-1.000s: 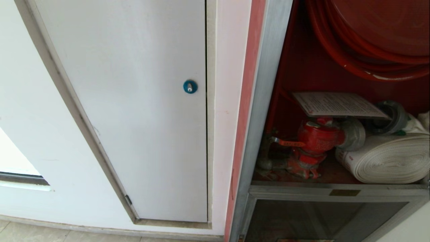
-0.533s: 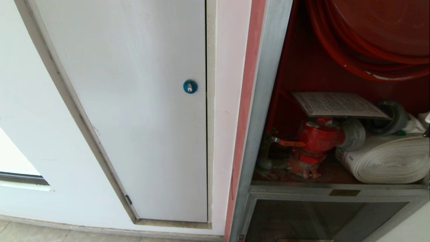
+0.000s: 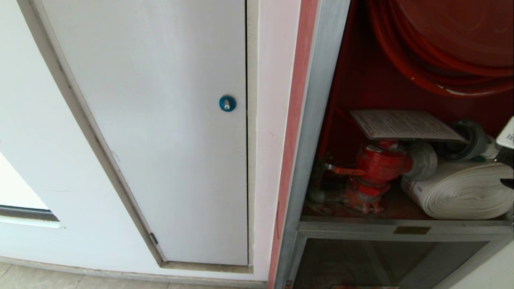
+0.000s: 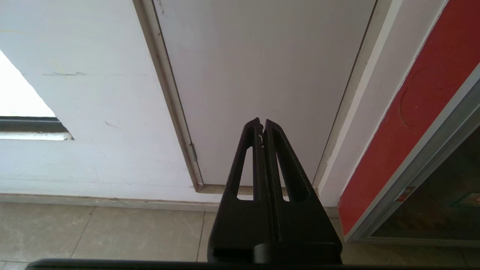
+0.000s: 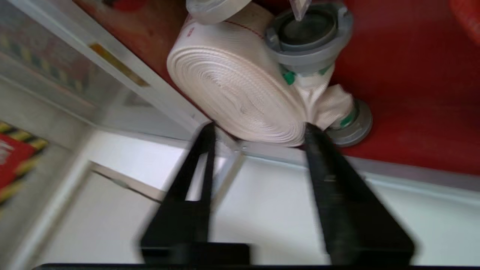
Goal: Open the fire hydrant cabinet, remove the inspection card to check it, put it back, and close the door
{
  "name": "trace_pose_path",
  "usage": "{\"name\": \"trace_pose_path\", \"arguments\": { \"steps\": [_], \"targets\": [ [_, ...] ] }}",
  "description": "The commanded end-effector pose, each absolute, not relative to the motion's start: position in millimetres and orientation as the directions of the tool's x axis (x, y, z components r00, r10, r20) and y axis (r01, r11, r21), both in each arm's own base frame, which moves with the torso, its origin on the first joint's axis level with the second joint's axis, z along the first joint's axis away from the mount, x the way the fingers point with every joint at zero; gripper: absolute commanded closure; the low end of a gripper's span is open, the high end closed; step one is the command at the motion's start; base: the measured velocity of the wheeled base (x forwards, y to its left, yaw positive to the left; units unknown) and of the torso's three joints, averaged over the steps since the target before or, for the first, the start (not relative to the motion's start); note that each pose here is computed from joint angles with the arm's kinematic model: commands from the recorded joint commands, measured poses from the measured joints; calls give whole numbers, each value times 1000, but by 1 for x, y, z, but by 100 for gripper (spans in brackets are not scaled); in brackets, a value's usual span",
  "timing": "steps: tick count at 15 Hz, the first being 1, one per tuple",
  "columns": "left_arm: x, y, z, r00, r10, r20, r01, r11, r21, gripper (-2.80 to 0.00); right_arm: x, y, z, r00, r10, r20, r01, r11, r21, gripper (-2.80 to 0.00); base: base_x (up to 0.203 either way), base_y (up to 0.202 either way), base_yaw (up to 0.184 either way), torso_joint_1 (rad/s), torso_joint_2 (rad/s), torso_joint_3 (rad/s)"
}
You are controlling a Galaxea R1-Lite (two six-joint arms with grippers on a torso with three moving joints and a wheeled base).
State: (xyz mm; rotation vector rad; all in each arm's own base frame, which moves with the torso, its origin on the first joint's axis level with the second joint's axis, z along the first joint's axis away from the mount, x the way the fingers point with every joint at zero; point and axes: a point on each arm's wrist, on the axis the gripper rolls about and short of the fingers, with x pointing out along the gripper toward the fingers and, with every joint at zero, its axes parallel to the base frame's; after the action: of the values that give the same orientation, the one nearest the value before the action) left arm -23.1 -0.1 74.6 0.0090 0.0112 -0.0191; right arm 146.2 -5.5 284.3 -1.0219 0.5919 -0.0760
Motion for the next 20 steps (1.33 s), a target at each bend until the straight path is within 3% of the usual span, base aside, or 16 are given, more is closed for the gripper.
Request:
{"name": "trace_pose_path", "arguments": {
  "steps": [1,10,20],
  "targets": [
    [-23,0,75,1000,-20,-12,20,1000,9,0,149,-5,282,835,-331,-440,-233,512,-827,-280,0,0,0,0,0,0],
    [-23,0,75,1000,-19,-12,19,1000,9,0,187,-1,268,816,-358,-453,-267,461,-846,-280,0,0,0,0,0,0],
    [-23,0,75,1000,-20,-12,20,1000,9,0,223,1,263,844,-382,-376,-230,374,-898,-280,0,0,0,0,0,0]
  ]
}}
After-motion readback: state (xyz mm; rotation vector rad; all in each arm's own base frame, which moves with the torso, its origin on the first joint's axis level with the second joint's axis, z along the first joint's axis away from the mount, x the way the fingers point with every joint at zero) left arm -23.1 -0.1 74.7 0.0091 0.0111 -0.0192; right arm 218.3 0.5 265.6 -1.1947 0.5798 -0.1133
